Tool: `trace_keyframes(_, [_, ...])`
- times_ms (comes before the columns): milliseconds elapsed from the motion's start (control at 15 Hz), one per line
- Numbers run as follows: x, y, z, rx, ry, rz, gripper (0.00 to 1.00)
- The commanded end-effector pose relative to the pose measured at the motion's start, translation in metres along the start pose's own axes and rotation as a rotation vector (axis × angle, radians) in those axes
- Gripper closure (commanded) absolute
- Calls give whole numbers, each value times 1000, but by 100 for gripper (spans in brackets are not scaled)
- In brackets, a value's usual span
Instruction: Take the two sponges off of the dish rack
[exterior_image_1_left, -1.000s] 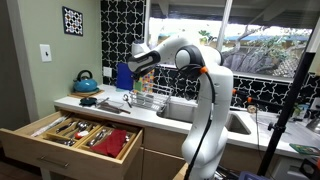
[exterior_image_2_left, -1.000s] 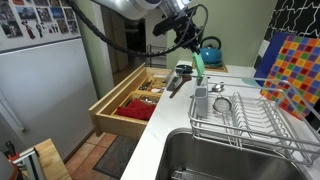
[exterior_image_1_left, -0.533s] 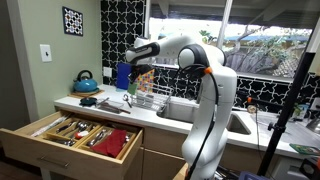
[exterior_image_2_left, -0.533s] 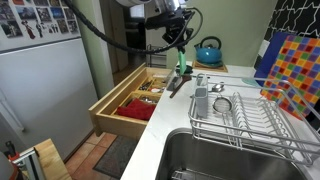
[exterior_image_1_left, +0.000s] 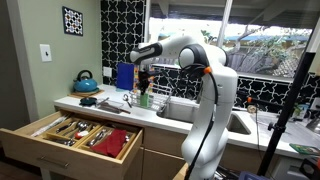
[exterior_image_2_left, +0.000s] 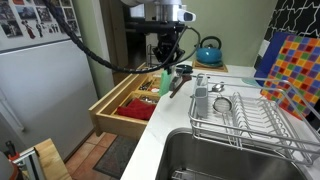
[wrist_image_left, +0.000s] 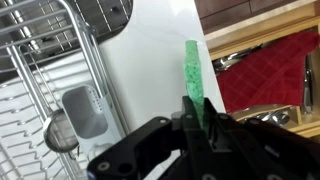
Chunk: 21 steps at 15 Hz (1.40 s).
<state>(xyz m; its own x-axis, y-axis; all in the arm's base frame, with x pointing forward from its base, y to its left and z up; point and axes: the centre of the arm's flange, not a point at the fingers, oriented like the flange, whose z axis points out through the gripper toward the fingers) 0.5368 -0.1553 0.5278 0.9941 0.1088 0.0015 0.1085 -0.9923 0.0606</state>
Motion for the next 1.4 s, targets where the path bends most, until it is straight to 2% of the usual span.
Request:
trace_keyframes(0, [-6, 13, 43, 79, -56, -39, 94])
trace_keyframes(200, [-2, 23, 73, 119, -49, -100, 94])
trace_keyframes(333, [2, 27, 86, 119, -39, -119, 93])
trace_keyframes(733, [15, 28, 99, 164, 71, -102, 92])
trace_keyframes(800, [16, 29, 100, 147, 75, -102, 72])
trace_keyframes(867, [17, 29, 99, 144, 77, -94, 62])
trace_keyframes(1000, [18, 30, 97, 114, 83, -91, 49])
trace_keyframes(1333, [20, 31, 94, 98, 99, -86, 11])
